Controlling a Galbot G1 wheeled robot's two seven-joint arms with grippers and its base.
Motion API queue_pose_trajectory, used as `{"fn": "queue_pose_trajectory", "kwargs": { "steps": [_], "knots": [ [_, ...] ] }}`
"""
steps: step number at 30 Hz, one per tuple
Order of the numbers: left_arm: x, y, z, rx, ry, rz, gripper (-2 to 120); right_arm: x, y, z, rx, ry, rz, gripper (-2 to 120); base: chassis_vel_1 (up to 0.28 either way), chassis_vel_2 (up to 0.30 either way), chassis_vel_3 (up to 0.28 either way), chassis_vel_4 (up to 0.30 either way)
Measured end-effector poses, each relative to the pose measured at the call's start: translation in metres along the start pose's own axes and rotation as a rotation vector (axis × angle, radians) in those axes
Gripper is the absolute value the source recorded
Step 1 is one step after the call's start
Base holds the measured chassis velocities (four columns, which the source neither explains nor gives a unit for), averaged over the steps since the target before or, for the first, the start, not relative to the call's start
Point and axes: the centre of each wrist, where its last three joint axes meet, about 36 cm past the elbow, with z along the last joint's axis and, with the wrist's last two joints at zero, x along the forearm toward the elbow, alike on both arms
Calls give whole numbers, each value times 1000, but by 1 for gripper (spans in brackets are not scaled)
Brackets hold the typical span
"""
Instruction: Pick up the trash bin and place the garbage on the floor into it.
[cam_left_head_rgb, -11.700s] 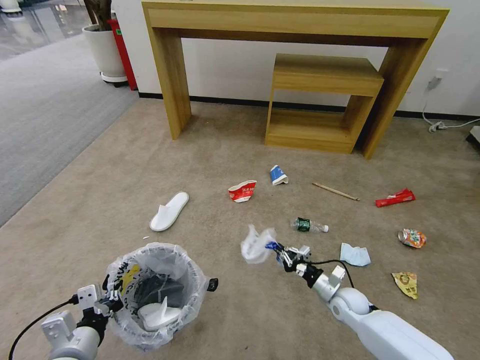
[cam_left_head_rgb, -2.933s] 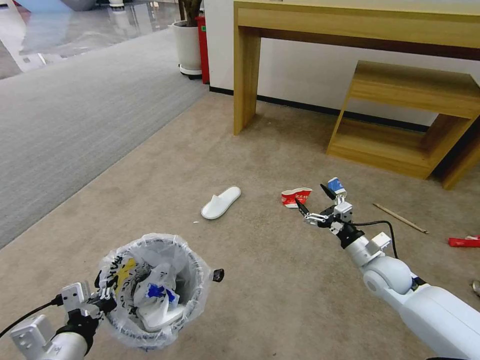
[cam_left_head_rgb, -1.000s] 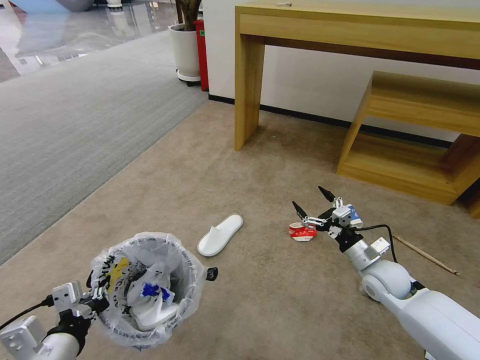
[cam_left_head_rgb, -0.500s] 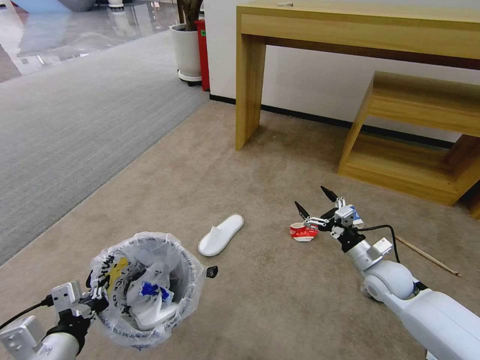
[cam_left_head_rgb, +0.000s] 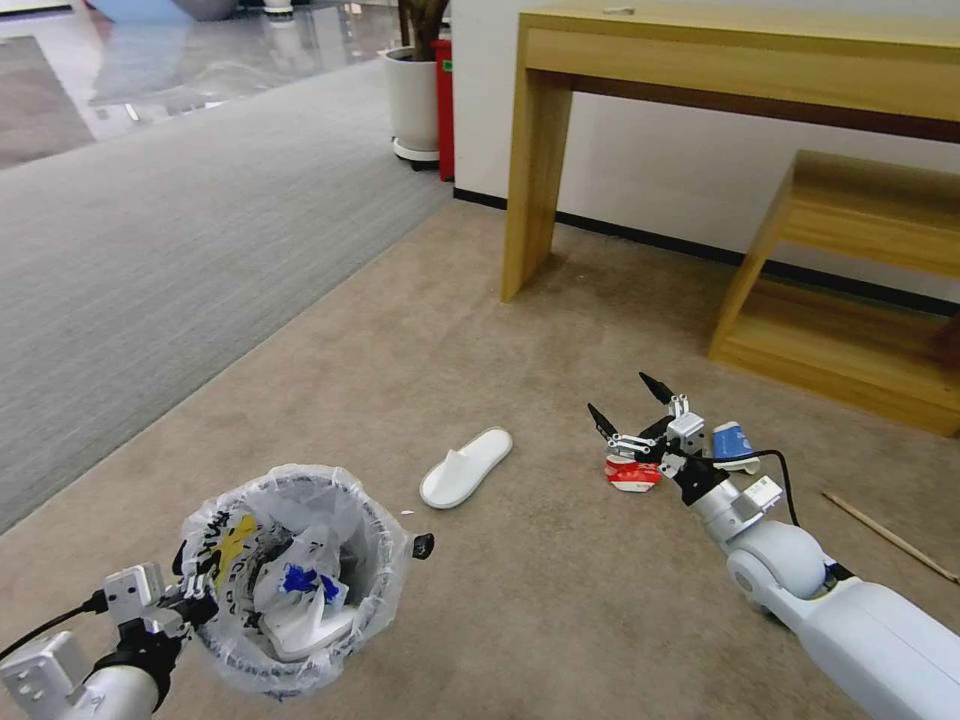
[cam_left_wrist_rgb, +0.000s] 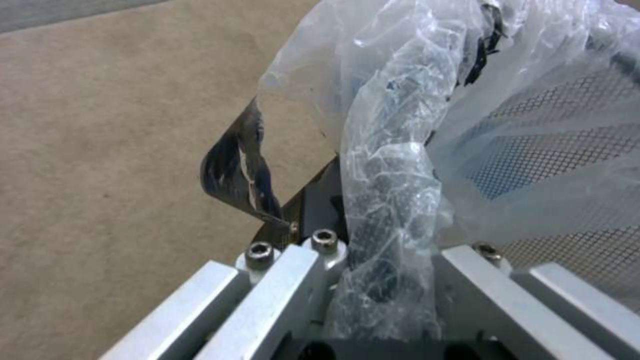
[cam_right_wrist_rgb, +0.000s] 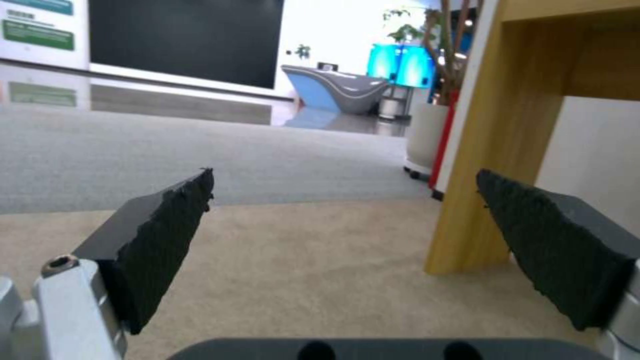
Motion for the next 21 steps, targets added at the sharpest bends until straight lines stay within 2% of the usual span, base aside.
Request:
{"fn": "queue_pose_trajectory", "kwargs": {
  "steps": [21],
  "knots": [
    [0,0,-1,-6,-9,0,1,3,-1,0,18,15,6,100,5,6,5,4]
  ]
}}
